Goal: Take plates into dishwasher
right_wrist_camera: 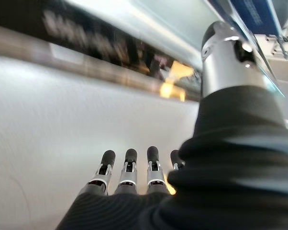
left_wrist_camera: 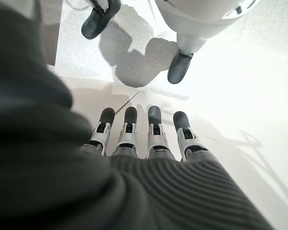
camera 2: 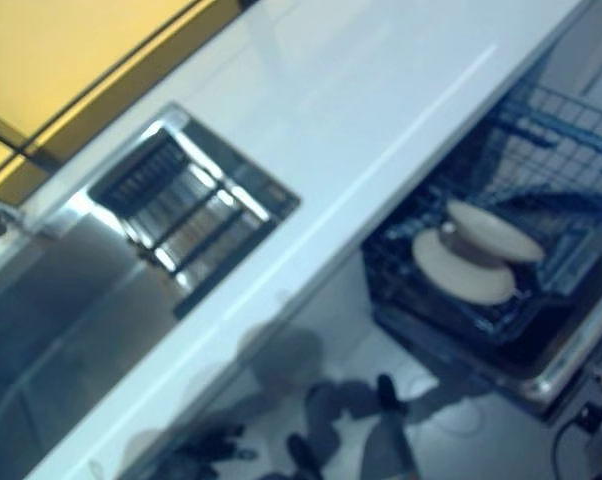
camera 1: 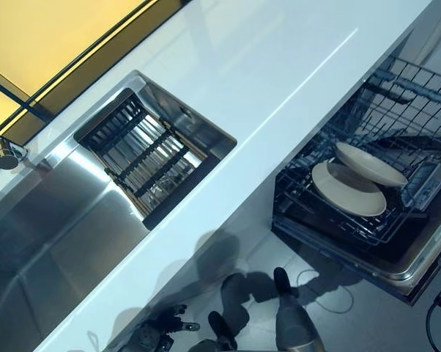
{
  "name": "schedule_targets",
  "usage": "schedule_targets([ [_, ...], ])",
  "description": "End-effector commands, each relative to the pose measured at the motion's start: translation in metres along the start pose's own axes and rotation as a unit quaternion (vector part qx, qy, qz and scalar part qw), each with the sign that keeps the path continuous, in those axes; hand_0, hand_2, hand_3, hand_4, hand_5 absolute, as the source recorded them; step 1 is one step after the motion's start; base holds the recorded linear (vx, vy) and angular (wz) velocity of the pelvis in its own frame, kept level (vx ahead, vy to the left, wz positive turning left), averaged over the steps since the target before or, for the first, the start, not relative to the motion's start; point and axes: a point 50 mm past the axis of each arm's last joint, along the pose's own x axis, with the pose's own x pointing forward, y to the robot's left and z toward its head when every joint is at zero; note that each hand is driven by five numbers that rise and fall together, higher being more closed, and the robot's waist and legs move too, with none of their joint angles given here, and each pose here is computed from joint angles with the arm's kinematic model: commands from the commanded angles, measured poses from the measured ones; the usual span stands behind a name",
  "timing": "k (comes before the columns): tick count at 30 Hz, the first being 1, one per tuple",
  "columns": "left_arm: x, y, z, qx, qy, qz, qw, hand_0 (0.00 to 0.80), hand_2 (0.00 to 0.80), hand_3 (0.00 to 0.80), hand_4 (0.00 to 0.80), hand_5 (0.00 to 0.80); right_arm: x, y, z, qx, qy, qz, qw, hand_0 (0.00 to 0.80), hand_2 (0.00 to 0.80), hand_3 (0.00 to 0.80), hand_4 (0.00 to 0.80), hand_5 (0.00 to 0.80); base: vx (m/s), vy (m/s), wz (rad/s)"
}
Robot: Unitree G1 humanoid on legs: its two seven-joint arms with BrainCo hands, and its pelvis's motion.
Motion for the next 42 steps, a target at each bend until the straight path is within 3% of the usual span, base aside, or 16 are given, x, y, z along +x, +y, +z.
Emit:
schedule_targets([
  [1,-0.003,0.064,0.033,-0.005,-0.052,0.085,0.995,0.0,0.0,0.0,0.0,0.0,-0.002,0.026,-0.006,0.037,-0.006,0.046,0.998,0.0,0.0,0.0,0.0,0.0,-0.053,-0.026,0.0],
  [15,0.002,0.052,0.033,0.002,-0.059,0.072,0.996,0.0,0.0,0.0,0.0,0.0,-0.014,0.089,0.016,0.069,-0.067,0.243,0.965,0.0,0.0,0.0,0.0,0.0,-0.008,-0.003,-0.05],
  [26,0.003,0.047,0.031,0.001,-0.055,0.068,0.996,0.0,0.0,0.0,0.0,0.0,-0.057,0.159,0.062,0.06,-0.171,0.408,0.895,0.0,0.0,0.0,0.0,0.0,-0.006,-0.001,-0.15],
  [42,0.003,0.048,0.026,0.002,-0.036,0.07,0.997,0.0,0.0,0.0,0.0,0.0,-0.119,0.209,0.079,0.004,-0.226,0.554,0.801,0.0,0.0,0.0,0.0,0.0,0.015,-0.017,-0.12],
])
